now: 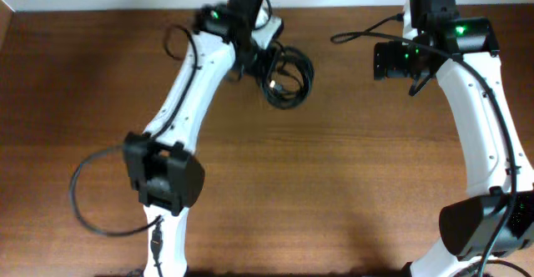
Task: Untangle cables
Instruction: 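Grasp the black cable bundle with both grippers and lift it, then pull the cables apart, left gripper back-left, right gripper back-right, then lower the right gripper toward the loose cable pile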
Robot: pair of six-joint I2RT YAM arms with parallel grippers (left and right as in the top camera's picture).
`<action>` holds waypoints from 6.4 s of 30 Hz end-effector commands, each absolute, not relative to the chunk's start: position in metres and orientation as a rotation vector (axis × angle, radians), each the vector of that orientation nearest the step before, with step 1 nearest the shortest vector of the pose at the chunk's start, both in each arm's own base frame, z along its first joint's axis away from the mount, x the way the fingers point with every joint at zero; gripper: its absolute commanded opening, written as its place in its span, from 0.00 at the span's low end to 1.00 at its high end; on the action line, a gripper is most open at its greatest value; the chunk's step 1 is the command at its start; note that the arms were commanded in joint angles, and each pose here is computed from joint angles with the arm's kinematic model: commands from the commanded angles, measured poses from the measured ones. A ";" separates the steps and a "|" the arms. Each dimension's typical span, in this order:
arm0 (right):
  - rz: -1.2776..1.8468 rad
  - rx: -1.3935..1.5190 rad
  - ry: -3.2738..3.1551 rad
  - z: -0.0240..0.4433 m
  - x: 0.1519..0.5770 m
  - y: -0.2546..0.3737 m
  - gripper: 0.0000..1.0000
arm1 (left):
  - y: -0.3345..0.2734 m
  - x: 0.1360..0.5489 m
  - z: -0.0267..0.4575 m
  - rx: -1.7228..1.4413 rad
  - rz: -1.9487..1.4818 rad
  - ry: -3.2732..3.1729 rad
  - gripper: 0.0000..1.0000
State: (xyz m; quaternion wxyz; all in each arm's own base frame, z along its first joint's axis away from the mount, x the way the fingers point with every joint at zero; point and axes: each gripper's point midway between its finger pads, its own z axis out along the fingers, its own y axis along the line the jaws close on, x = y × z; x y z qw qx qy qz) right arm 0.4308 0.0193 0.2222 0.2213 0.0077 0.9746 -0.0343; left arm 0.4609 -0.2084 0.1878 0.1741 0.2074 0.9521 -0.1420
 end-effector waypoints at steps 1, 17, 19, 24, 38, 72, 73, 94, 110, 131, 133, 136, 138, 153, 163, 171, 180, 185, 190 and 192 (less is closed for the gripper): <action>-0.091 0.030 2.664 0.233 0.431 0.019 0.95 | -0.206 0.453 0.317 0.535 -0.406 2.435 0.00; 0.598 -0.090 2.304 0.302 0.473 0.178 0.92 | -0.175 0.454 0.313 0.470 -0.209 2.482 0.00; 0.937 -0.148 2.308 0.315 0.450 0.216 0.91 | -0.168 0.458 0.313 0.451 -0.153 2.478 0.00; 0.750 -0.678 2.127 0.324 0.437 0.208 0.91 | -0.164 0.461 0.314 0.446 -0.126 2.468 0.00; 0.343 -1.269 1.952 0.294 0.416 0.223 0.83 | -0.188 0.450 0.316 0.510 -0.317 2.469 0.00; 0.114 0.195 2.434 0.271 0.469 -0.042 0.04 | -0.007 0.449 0.352 -0.090 0.012 2.470 0.00; 0.094 0.274 2.431 0.270 0.467 -0.054 0.04 | -0.002 0.450 0.353 -0.102 0.047 2.463 0.00; 0.013 -0.223 2.526 0.278 0.422 0.097 0.04 | 0.090 0.419 0.379 -0.421 0.133 2.384 0.00; -0.005 0.115 2.082 0.469 0.419 0.034 0.04 | 0.022 0.431 0.375 -0.211 0.062 2.419 0.00; -0.049 0.313 1.837 0.554 0.311 -0.038 0.04 | 0.012 0.431 0.375 -0.151 0.065 2.424 0.00; -0.003 0.261 1.802 0.566 0.295 -0.028 0.04 | 0.012 0.431 0.375 -0.151 0.064 2.423 0.00; -0.014 0.255 1.872 0.547 0.317 -0.029 0.04 | 0.012 0.431 0.375 -0.151 0.064 2.424 0.00; -0.030 0.259 2.011 0.506 0.359 -0.030 0.04 | 0.012 0.431 0.375 -0.151 0.064 2.424 0.00; -0.210 0.533 1.950 0.467 0.452 -0.133 0.04 | 0.010 0.430 0.373 -0.148 0.062 2.431 0.00; -0.417 0.607 1.657 0.495 0.507 -0.191 0.04 | -0.021 0.435 0.377 -0.061 0.001 2.408 0.00; -0.543 0.583 1.648 0.347 0.636 -0.271 0.04 | -0.023 0.440 0.382 -0.057 -0.004 2.382 0.00; -0.439 0.758 2.020 0.174 0.604 -0.347 0.04 | -0.024 0.446 0.387 -0.058 -0.008 2.349 0.00; -0.385 0.723 2.240 0.059 0.603 -0.298 0.04 | -0.024 0.450 0.391 -0.059 -0.011 2.328 0.00; -0.323 0.790 2.260 0.017 0.600 -0.273 0.81 | -0.024 0.445 0.386 -0.058 -0.008 2.355 0.00; -0.331 0.772 2.263 0.026 0.599 -0.272 0.99 | -0.023 0.444 0.386 -0.058 -0.007 2.358 0.00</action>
